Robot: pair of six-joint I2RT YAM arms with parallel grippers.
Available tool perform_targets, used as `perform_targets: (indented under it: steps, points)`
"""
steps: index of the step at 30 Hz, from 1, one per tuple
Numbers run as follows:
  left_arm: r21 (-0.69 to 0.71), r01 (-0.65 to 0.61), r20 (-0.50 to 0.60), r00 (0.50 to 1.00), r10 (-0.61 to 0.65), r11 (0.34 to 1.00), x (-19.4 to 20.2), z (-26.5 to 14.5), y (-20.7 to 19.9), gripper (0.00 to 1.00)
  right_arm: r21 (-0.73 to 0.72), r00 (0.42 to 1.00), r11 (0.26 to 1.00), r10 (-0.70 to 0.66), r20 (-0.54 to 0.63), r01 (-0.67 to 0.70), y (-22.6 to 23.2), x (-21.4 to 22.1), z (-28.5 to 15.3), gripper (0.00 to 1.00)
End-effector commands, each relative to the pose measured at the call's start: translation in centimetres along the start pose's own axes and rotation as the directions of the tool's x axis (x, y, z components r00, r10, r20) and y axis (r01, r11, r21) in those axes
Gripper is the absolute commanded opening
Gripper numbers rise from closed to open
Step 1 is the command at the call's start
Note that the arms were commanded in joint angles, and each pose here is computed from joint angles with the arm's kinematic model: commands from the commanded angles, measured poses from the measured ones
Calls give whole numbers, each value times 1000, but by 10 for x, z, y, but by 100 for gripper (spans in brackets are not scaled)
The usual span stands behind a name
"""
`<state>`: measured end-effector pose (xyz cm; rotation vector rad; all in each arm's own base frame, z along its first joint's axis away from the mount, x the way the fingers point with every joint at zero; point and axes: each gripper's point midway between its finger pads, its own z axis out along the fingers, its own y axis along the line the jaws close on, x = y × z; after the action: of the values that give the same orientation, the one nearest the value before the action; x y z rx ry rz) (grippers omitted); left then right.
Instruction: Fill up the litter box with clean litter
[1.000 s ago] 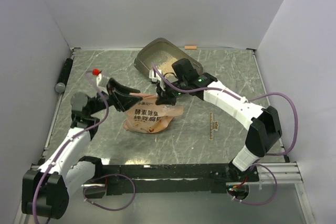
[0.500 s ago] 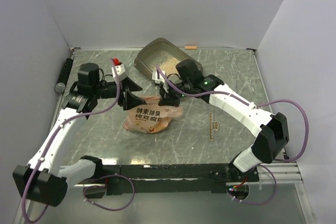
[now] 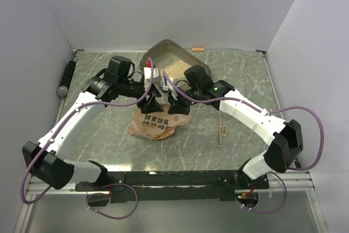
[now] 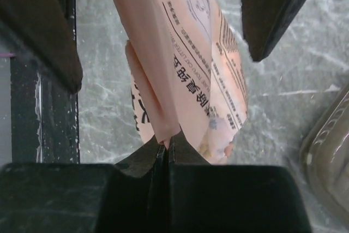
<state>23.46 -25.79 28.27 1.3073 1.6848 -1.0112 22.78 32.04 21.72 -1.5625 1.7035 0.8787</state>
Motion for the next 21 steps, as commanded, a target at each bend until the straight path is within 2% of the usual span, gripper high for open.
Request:
perform_targets:
  steps: [1, 11, 17, 20, 21]
  points:
    - [-2, -4, -111, 994, 4, 1000, 23, 13, 0, 74, 22, 990, 996, -84, 109, 82, 11, -34, -19, 0]
    - [-74, 6, -149, 989, -17, 997, 40, 7, 0, 74, 37, 976, 993, -118, 184, 113, 21, -53, -34, 0]
    - [-89, 24, -186, 982, -41, 996, 55, 11, 3, 64, 53, 972, 992, -121, 201, 113, 24, -53, -39, 0]
    - [-76, 47, -205, 977, -61, 996, 64, 14, 2, 47, 61, 971, 992, -122, 208, 111, 25, -54, -42, 0]
    - [-77, 49, -211, 975, -65, 996, 66, 15, 2, 26, 67, 968, 991, -127, 215, 115, 26, -55, -44, 0]
